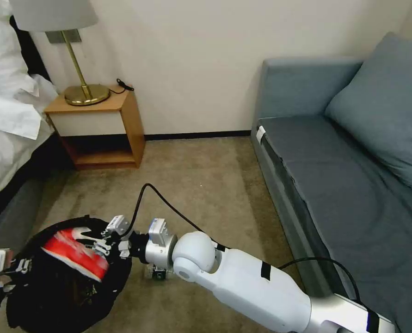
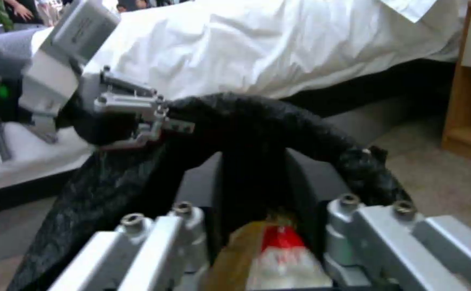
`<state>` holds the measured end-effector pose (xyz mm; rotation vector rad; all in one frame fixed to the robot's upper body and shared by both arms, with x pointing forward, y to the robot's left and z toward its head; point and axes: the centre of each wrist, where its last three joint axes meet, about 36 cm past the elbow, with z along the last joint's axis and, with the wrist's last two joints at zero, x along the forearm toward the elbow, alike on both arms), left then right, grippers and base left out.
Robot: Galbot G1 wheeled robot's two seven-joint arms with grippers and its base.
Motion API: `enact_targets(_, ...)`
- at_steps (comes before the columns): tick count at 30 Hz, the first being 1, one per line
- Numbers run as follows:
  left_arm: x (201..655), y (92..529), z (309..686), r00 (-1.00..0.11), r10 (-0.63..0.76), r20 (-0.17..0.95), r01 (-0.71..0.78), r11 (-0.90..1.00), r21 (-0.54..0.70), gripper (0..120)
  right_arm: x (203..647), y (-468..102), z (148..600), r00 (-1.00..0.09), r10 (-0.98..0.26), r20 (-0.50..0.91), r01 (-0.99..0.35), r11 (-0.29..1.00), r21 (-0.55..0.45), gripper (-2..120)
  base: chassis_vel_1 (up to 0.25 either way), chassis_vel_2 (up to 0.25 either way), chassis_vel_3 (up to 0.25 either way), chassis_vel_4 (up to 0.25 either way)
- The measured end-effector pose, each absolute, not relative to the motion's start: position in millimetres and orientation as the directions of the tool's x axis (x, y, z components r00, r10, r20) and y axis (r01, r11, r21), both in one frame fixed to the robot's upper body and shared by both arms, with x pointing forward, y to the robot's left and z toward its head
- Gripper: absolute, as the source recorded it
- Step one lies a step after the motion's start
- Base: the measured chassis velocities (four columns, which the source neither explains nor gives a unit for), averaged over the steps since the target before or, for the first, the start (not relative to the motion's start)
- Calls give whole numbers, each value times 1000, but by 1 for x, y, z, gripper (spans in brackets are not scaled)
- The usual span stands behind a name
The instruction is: Pick up the trash bin, then pick up the garbage on the floor and place it into the trash bin.
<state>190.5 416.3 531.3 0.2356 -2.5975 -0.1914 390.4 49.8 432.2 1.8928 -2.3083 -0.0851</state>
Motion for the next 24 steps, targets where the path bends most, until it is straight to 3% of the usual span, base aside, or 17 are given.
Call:
enact_targets(9,192,420,529,-847,-212,488,-140,974,180,5,400,21,442,-235,-970,63,-966,240,94,64,0,0,0,0)
enact_targets(11,193,422,528,-848,-222,482,-153,972,179,5,420,-19,441,-288,-955,68,-953,293,77,75,0,0,0,0)
enact_targets(13,193,422,528,-848,-223,481,-154,972,179,5,422,-26,440,-298,-952,72,-950,303,77,78,0,0,0,0)
enact_targets(17,190,425,528,-841,-236,487,-164,969,187,5,464,-119,404,-410,-893,185,-904,425,50,98,0,0,0,0)
enact_targets(21,189,429,532,-841,-245,483,-169,966,196,5,475,-149,391,-432,-870,237,-891,452,35,99,0,0,0,0)
enact_targets(24,188,432,537,-843,-252,476,-171,963,206,5,487,-186,352,-441,-822,360,-882,471,-7,100,0,0,0,0)
